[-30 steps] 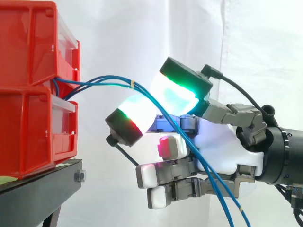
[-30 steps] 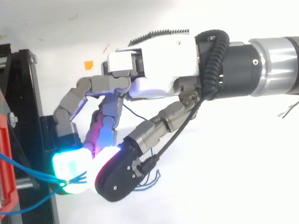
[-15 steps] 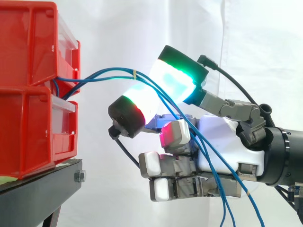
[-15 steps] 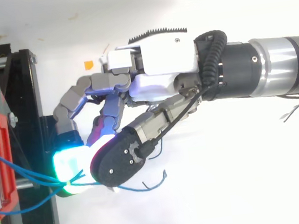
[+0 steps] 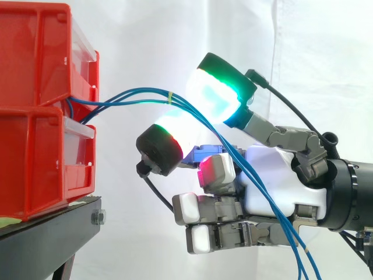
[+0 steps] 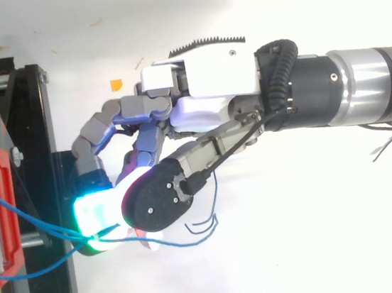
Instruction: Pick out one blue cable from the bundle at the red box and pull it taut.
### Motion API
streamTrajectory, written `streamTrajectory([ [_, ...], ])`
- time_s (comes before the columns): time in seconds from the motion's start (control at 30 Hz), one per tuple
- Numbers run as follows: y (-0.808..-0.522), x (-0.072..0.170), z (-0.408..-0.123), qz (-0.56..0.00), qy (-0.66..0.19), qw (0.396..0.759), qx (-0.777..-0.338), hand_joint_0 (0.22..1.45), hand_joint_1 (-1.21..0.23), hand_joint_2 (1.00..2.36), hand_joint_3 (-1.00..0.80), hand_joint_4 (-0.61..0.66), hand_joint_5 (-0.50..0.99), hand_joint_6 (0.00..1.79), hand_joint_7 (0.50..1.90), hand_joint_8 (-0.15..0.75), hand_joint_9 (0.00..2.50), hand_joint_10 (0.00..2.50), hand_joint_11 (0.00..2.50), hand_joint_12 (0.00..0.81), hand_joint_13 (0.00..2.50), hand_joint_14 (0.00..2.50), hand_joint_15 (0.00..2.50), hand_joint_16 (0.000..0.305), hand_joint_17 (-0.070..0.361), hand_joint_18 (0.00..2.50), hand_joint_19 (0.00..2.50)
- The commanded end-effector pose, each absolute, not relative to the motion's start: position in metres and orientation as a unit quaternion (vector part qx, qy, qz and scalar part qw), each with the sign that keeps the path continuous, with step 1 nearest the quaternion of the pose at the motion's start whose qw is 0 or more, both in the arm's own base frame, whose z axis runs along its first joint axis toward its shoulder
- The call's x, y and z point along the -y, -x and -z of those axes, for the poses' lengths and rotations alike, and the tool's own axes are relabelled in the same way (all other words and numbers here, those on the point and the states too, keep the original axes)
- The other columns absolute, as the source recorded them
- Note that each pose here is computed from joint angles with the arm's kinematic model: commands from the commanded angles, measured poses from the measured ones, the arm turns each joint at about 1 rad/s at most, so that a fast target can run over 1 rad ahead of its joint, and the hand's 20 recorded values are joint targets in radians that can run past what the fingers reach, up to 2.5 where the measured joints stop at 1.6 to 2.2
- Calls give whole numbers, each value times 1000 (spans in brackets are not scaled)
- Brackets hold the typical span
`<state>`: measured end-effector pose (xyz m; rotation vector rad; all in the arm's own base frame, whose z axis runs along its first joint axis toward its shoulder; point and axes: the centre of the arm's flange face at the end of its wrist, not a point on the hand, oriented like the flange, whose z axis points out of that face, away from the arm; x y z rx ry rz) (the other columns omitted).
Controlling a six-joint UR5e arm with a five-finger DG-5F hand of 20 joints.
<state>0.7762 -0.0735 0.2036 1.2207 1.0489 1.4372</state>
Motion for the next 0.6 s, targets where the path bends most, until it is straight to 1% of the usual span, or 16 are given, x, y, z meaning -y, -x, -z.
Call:
streamTrajectory([
  [0.0,-776,73,-203,-587,-499,472,-429,484,-572,1000,-500,118,-88,848,944,314,1273,19,551,387,954,19,489,52,118,792,626],
  [0.2,-776,73,-203,-587,-499,472,-429,450,-608,1000,-500,117,-88,841,935,322,1273,20,548,400,971,17,477,56,125,819,611],
  [0.23,-776,73,-203,-587,-499,472,-429,440,-645,1000,-500,121,-88,841,930,324,1277,20,547,399,974,17,478,56,127,827,606],
  [0.27,-776,73,-203,-587,-499,472,-429,441,-642,1000,-500,124,-88,840,930,322,1277,18,553,399,976,17,481,56,127,827,606],
  [0.4,-776,73,-204,-587,-499,472,-429,427,-701,1000,-500,127,-88,838,917,318,1284,19,556,397,989,19,480,57,128,842,599],
  [0.47,-776,73,-203,-587,-499,472,-429,439,-719,1000,-500,118,-88,838,917,308,1280,20,549,386,994,17,493,55,125,833,604],
  [0.57,-776,73,-203,-586,-500,472,-429,509,-754,1000,-500,100,-91,837,939,286,1268,22,570,362,976,20,498,49,111,789,628],
])
